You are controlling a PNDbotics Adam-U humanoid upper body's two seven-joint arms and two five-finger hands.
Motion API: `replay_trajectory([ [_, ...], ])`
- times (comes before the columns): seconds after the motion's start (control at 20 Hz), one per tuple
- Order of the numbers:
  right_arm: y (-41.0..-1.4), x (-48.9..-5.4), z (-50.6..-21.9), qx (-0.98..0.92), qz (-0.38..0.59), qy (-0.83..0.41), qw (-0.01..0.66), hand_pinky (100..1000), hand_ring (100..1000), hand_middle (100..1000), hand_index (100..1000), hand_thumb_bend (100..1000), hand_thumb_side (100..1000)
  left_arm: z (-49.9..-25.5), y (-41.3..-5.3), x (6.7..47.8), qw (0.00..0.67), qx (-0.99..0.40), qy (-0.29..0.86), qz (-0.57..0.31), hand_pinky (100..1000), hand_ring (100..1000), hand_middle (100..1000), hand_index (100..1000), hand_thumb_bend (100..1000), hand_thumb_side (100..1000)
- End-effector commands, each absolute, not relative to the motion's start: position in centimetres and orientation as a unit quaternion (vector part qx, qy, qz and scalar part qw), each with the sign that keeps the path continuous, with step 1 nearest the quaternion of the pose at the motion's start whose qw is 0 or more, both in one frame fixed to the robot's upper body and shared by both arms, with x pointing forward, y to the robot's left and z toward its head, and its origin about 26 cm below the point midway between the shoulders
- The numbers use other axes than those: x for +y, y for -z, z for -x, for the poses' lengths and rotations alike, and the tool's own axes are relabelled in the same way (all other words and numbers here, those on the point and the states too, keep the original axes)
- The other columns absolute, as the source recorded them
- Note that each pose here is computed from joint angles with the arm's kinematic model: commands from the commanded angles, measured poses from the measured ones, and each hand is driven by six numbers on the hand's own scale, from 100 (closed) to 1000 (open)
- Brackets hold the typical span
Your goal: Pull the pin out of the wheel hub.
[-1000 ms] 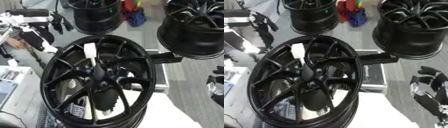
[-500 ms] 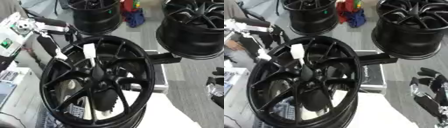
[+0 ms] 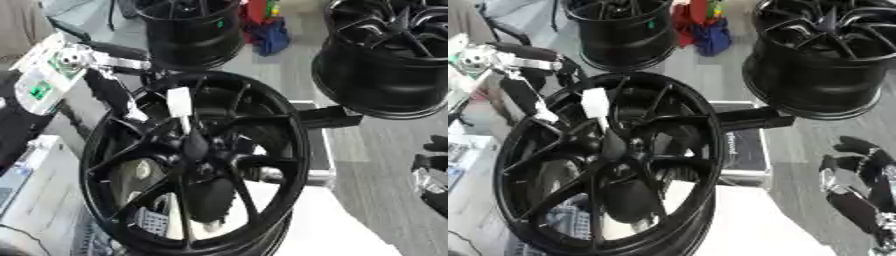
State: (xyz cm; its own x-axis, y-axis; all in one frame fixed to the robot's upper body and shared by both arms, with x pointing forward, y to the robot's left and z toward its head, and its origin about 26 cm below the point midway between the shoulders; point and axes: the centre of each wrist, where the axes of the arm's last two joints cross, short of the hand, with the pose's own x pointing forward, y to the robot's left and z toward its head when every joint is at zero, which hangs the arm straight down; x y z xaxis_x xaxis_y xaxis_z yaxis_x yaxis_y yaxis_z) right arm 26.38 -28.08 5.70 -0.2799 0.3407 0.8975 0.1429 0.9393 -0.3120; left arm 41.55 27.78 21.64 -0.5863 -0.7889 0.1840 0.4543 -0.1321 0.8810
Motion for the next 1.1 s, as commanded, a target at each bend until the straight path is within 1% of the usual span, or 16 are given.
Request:
replay_trajectory([
  [0.05,-6.2,-28.2,-26.5,-0.800,0.153,-0.091,0.573,725,603,660,768,160,100,-41.8,-22.6,27.4,0.410,-0.516,0.729,-0.183,753,711,784,876,479,330],
  [0.2,-6.2,-28.2,-26.5,-0.799,0.153,-0.092,0.574,725,603,660,768,161,100,-42.0,-22.2,26.9,0.409,-0.517,0.730,-0.182,732,677,750,861,457,322],
  [0.45,-6.1,-28.2,-26.5,-0.799,0.153,-0.091,0.574,725,603,660,768,164,100,-42.2,-21.8,26.7,0.412,-0.518,0.721,-0.203,693,612,681,815,386,277],
  [0.55,-6.1,-28.2,-26.6,-0.799,0.152,-0.091,0.574,725,603,660,768,165,100,-42.3,-21.4,26.6,0.413,-0.519,0.719,-0.209,663,585,649,791,342,249],
  [0.65,-6.1,-28.2,-26.6,-0.799,0.152,-0.091,0.574,725,603,660,768,166,100,-42.4,-21.1,26.6,0.414,-0.521,0.716,-0.211,613,530,584,751,293,217],
  [0.7,-6.1,-28.2,-26.5,-0.799,0.152,-0.091,0.574,725,603,660,768,166,100,-42.4,-21.0,26.6,0.413,-0.524,0.714,-0.211,609,525,577,747,291,215],
  [0.75,-6.1,-28.2,-26.5,-0.799,0.152,-0.091,0.574,725,603,660,768,167,100,-42.4,-20.9,26.6,0.412,-0.529,0.711,-0.211,594,501,547,727,266,196],
  [0.8,-6.1,-28.2,-26.5,-0.799,0.152,-0.091,0.574,725,603,660,768,167,100,-42.4,-20.7,26.5,0.411,-0.534,0.708,-0.211,593,499,545,724,263,194],
  [0.9,-6.1,-28.2,-26.6,-0.799,0.152,-0.091,0.574,725,603,660,768,168,100,-42.4,-20.5,26.4,0.411,-0.546,0.699,-0.210,563,464,501,681,223,168],
  [0.95,-6.1,-28.2,-26.6,-0.799,0.152,-0.091,0.574,725,603,660,769,168,100,-42.4,-20.5,26.4,0.410,-0.556,0.691,-0.212,527,426,462,637,193,147],
  [1.0,-6.1,-28.2,-26.6,-0.799,0.152,-0.091,0.575,725,603,660,768,169,100,-42.4,-20.5,26.4,0.410,-0.568,0.680,-0.216,492,388,426,592,142,128],
  [1.1,-6.0,-28.2,-26.5,-0.799,0.153,-0.090,0.575,725,603,660,769,169,100,-42.3,-20.8,26.4,0.407,-0.593,0.657,-0.228,457,364,403,562,106,110],
])
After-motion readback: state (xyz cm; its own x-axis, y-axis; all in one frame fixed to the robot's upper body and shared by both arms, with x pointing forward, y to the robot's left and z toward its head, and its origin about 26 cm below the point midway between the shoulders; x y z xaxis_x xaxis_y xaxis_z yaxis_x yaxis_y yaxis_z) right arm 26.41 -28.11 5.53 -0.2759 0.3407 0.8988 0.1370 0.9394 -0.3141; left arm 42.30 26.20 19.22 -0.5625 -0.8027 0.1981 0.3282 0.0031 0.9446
